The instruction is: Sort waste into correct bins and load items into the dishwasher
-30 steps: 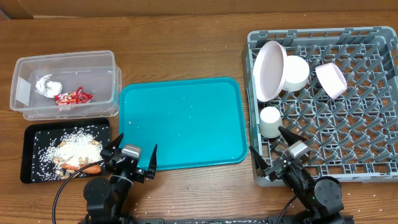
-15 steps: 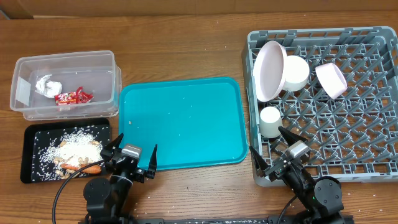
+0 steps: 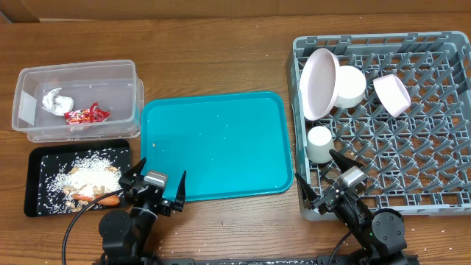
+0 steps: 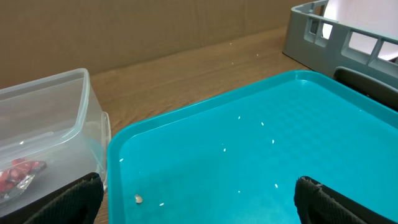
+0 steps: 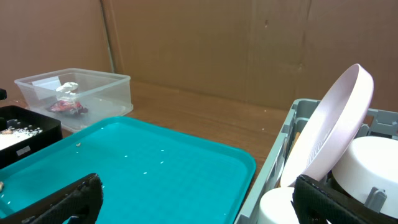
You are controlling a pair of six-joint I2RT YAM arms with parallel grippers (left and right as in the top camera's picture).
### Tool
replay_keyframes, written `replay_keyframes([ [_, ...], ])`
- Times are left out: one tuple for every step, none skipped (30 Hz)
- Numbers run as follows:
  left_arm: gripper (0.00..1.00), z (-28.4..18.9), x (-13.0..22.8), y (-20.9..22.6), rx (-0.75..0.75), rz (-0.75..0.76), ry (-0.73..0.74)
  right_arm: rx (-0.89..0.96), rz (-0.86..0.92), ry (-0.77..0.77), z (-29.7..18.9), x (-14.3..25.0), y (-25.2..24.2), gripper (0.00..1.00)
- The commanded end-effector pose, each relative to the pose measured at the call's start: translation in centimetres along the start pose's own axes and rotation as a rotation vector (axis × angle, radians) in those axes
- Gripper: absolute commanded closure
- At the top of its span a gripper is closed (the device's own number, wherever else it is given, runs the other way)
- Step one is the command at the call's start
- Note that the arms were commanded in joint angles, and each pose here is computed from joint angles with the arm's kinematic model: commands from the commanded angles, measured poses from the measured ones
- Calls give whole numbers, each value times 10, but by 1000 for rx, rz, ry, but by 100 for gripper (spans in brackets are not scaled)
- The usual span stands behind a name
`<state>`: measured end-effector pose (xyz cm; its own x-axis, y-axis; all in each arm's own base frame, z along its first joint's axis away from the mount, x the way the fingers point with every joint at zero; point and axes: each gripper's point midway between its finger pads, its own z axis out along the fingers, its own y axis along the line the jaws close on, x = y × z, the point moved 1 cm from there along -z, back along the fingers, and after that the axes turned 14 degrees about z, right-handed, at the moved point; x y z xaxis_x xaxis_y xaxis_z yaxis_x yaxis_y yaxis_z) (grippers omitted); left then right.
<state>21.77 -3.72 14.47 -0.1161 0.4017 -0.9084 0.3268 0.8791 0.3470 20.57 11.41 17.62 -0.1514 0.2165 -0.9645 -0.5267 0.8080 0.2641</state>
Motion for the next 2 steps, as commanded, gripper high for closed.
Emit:
replay_keyframes([
  [0,0,-2,-4,18,-10,-17,-1,-3,-8,0,1,-1,0],
  [0,0,-2,-4,18,-10,-17,-1,-3,-8,0,1,-1,0],
])
